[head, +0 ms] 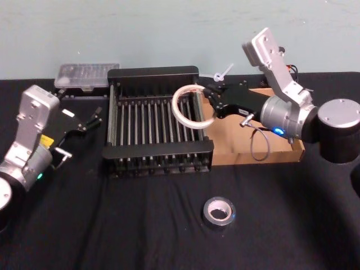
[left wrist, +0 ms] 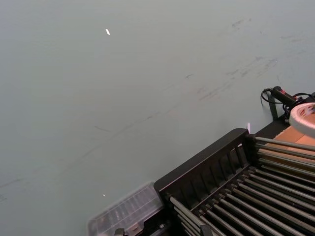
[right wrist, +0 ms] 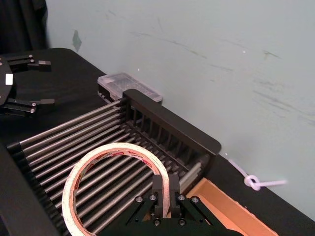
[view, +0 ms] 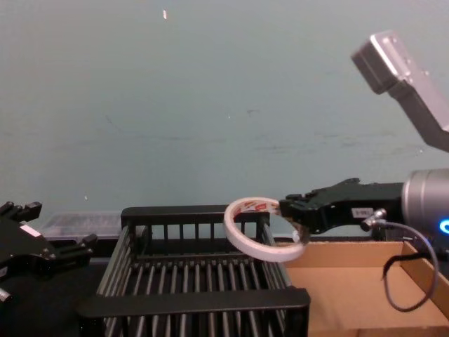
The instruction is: Pick up the white tape and place it into the black box , Pick up the silver tape and place it into the brown box.
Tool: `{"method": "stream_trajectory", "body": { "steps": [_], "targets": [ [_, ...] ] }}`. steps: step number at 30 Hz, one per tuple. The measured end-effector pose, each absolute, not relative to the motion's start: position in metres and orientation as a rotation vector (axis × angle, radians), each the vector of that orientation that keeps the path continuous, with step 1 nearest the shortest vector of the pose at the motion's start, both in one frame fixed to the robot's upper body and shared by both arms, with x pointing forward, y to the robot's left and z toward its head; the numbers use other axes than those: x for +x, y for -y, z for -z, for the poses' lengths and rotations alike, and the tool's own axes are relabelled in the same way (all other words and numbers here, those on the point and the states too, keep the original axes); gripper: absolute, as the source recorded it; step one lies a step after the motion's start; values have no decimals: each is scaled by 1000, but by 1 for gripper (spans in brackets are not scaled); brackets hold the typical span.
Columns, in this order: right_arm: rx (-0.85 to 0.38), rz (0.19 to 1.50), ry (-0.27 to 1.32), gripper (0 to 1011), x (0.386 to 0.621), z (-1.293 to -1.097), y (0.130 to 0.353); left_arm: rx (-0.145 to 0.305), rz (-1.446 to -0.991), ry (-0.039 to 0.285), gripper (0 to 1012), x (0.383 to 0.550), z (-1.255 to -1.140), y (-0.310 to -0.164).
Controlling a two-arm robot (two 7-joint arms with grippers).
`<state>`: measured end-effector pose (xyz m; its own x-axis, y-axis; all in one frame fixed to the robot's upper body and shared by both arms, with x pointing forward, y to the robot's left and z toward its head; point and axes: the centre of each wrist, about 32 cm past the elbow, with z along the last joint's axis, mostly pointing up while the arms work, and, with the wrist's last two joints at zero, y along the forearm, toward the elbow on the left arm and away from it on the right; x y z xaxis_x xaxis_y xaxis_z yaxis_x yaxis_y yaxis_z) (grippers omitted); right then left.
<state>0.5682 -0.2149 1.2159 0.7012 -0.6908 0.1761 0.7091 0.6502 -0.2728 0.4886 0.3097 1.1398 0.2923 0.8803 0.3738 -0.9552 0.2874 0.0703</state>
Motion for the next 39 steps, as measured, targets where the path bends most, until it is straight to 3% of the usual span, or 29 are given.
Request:
{"method": "stream_trajectory", "body": {
  "steps": [14,30,33,39],
  "targets": [
    [-341,760,67,81,587,-1210,183,304,-1248,285,1001,489,-1140,-310],
    [-341,761,68,82,586,-1211,185,304,-1248,285,1001,489,-1140,-310],
    [-341,761,67,120,586,-1211,185,304,-1248,285,1001,489,-1140,-310],
    [-341,761,66,305,586,-1211,186,304,-1248,285,1001,489,-1140,-310]
  ]
}}
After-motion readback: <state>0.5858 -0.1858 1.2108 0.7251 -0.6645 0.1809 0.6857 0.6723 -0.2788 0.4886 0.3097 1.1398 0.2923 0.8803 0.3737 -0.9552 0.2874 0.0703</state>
